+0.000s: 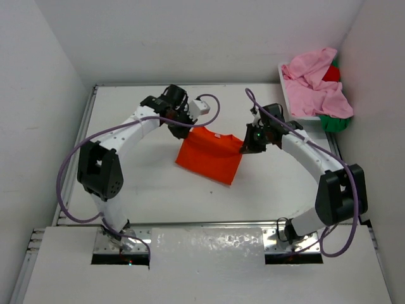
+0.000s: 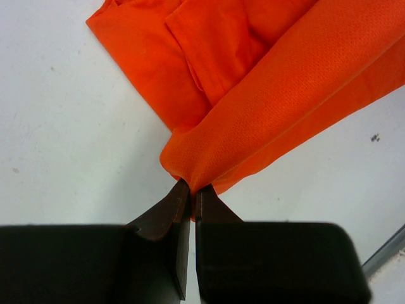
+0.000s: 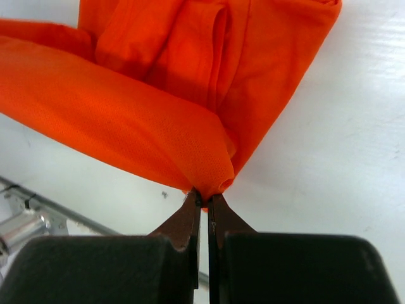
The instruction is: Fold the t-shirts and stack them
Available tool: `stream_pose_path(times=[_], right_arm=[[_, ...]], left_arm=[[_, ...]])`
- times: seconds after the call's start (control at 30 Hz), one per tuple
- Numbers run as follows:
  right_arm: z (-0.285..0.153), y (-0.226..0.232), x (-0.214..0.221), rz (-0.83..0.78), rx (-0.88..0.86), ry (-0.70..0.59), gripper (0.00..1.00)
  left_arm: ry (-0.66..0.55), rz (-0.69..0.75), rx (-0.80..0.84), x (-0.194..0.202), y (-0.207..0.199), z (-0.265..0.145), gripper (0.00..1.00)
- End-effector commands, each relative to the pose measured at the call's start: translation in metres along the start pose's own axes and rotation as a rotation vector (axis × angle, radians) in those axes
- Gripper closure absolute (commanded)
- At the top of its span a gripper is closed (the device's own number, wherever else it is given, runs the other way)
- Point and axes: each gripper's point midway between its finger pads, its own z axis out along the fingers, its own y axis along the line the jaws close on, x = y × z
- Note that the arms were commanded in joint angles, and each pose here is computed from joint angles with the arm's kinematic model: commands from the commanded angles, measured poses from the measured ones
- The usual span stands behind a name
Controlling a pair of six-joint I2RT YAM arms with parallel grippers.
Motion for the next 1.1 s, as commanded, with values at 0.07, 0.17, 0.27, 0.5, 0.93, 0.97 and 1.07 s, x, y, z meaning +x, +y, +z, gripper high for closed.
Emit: stream_pose_path(times=[0.07,0.17,0.27,0.5,0.93,0.97,1.07], right_arm=[[0.01,-0.006,-0.044,0.0,0.019,-0.095,1.0],[0.022,-0.01,-0.049,0.007,0.024,-0.082,1.0],[0.029,-0.017,-0.057,0.014,0.037,-0.095,1.0],[0.024,-0.022,-0.069,0.0,0.06,-0.121,1.0],[0.062,-0.065,-0.095,0.06,0.126,-0.153,1.0],[0.065,-0.066,-0.102,0.063,0.119,-0.168,1.0],[0.073,-0.079,-0.122,0.087,0.12,-0.2,0.98]], left_arm=[[-0.095,-0.045,-0.046,-0.031,0.02,0.012,1.0],[-0.13,-0.072,-0.107,-0.044,0.037,0.021,1.0],[-0.158,-0.088,-0.118,-0.054,0.045,0.033,1.0],[-0.141,-0.111,-0.088,-0.052,0.042,0.043,1.0],[-0.125,-0.229,-0.152,-0.067,0.072,0.085,0.97],[-0.115,-0.24,-0.157,-0.064,0.076,0.095,0.97],[-0.133,-0.263,-0.213,-0.068,0.092,0.107,0.86]])
